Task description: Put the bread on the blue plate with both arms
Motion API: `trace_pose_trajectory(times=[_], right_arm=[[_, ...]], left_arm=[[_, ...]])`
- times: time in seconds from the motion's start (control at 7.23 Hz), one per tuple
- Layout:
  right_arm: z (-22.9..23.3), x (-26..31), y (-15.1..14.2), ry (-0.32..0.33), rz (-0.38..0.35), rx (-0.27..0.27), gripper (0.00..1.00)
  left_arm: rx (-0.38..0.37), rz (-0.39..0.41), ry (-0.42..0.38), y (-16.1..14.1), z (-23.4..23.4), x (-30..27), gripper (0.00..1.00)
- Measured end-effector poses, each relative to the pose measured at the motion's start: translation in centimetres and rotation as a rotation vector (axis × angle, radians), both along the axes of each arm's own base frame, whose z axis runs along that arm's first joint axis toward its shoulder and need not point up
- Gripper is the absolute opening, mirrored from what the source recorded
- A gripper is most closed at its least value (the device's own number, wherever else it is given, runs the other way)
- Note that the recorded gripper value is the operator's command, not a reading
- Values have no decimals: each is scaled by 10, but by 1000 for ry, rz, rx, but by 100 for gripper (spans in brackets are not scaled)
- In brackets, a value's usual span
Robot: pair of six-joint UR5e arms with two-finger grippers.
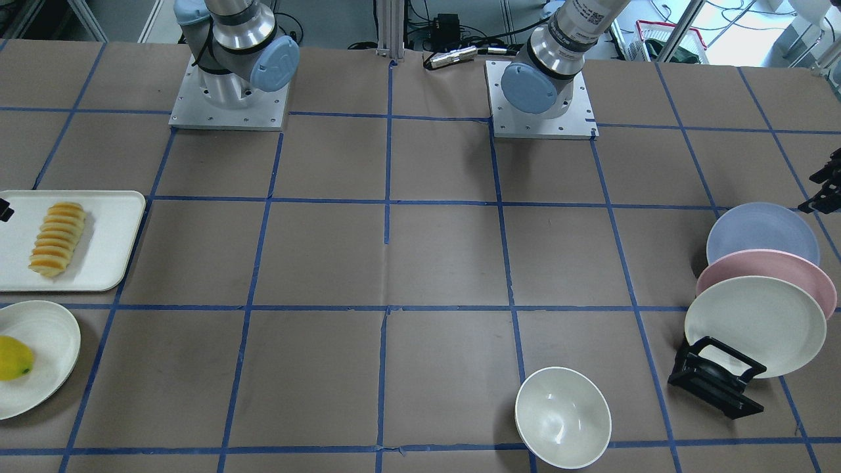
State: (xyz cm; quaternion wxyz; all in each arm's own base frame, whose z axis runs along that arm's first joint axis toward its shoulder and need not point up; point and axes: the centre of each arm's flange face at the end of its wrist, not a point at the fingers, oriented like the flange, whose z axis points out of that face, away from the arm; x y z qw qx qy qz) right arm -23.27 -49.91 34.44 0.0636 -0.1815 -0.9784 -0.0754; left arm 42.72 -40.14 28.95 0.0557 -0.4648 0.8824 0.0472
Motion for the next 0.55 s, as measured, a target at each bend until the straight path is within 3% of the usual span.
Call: trace_pose_trajectory(times=[0.28,0.55], right_arm=[[-20,-4,-4,-7,4,-6,100],[-45,-3,0,-52,121,28,100]], left_arm=[[6,-23,9,-12,-8,-8,79],[13,-46,20,-19,-11,-16,79]])
